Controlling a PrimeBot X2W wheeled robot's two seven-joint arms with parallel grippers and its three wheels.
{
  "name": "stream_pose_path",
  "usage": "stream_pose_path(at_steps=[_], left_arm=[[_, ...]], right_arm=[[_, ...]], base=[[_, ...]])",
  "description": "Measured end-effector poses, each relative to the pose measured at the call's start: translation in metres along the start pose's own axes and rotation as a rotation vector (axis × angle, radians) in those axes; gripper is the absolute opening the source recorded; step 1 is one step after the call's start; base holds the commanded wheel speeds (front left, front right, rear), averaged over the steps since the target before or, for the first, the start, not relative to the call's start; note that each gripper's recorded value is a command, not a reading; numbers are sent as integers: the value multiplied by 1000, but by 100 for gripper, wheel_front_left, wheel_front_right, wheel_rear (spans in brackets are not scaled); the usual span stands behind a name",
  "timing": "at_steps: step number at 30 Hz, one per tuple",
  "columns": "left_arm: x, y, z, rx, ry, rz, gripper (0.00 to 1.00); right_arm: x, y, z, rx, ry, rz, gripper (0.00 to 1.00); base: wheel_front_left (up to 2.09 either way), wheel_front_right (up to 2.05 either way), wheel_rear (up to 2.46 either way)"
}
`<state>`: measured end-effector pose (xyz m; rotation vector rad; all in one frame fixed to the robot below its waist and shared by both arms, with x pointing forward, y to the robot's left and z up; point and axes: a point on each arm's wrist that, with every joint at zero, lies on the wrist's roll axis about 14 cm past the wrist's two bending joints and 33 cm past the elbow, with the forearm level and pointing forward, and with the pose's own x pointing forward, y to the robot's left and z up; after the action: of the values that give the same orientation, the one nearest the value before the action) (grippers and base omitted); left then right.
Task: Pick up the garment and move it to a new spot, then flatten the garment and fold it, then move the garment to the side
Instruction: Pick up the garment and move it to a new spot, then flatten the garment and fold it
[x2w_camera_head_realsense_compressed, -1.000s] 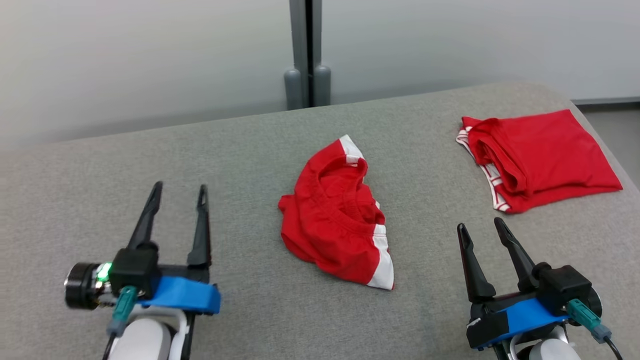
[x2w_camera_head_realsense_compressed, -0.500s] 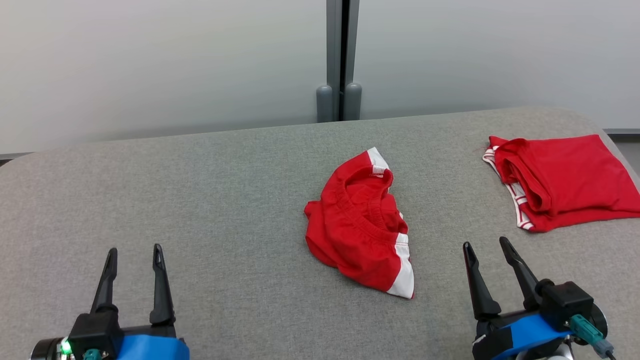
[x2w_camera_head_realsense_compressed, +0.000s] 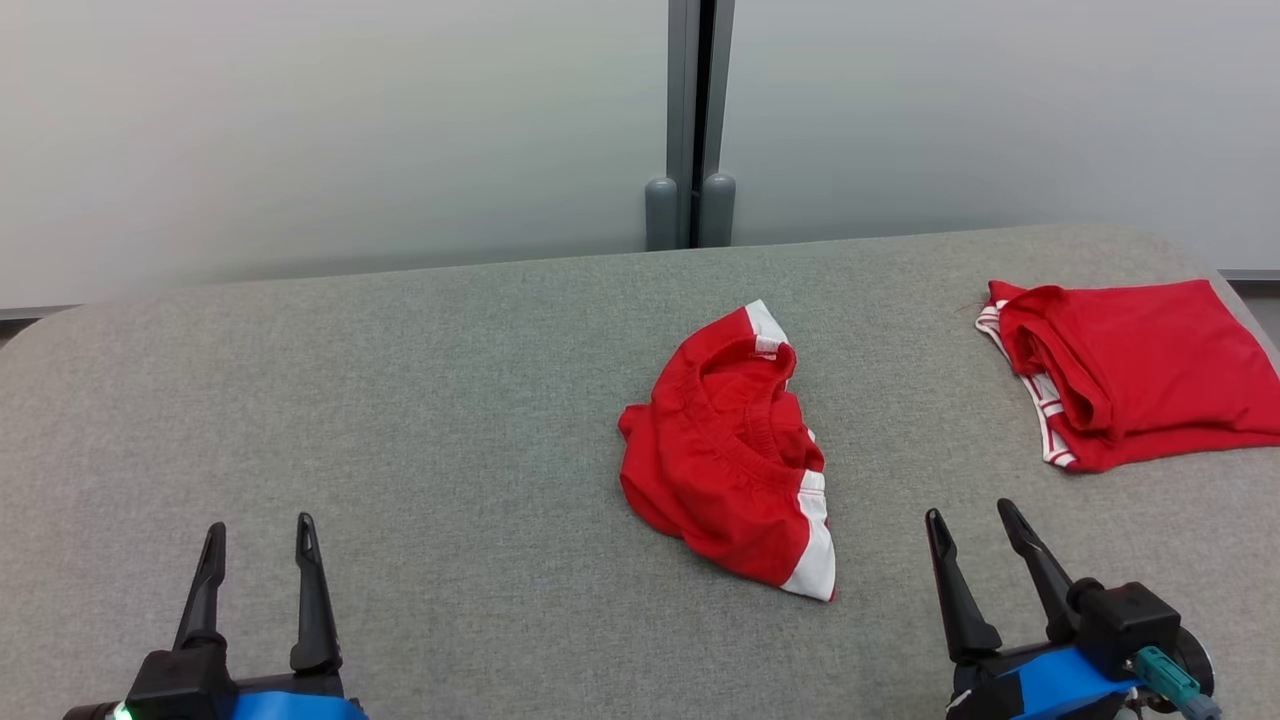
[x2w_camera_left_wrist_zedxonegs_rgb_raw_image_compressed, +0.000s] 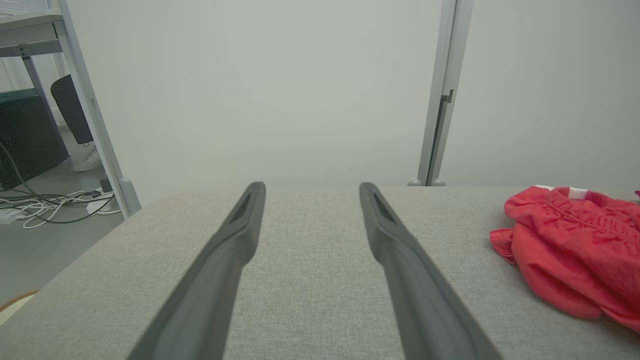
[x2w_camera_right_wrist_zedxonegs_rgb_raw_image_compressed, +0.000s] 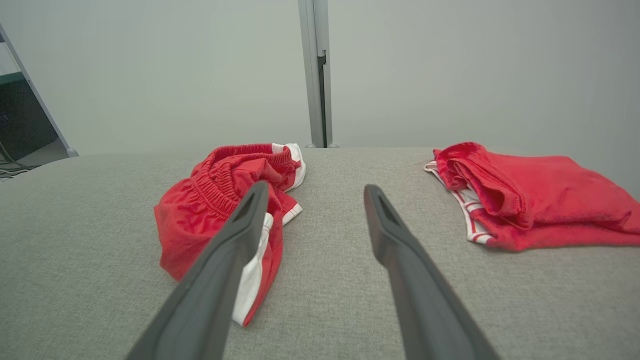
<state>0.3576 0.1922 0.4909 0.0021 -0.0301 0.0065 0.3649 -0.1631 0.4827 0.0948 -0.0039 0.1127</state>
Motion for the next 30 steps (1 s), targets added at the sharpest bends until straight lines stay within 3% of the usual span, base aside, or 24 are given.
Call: stream_pose_path(at_steps=[18,30], left_arm=[[0,-1,-7,1,19,0,100],[4,-1,-8,-4,22,4,100]], right_arm=[[1,2,-8,10,25,5,100],[41,38,-1,-17,28,145,100]], base=[[0,0,0],[0,0,0]])
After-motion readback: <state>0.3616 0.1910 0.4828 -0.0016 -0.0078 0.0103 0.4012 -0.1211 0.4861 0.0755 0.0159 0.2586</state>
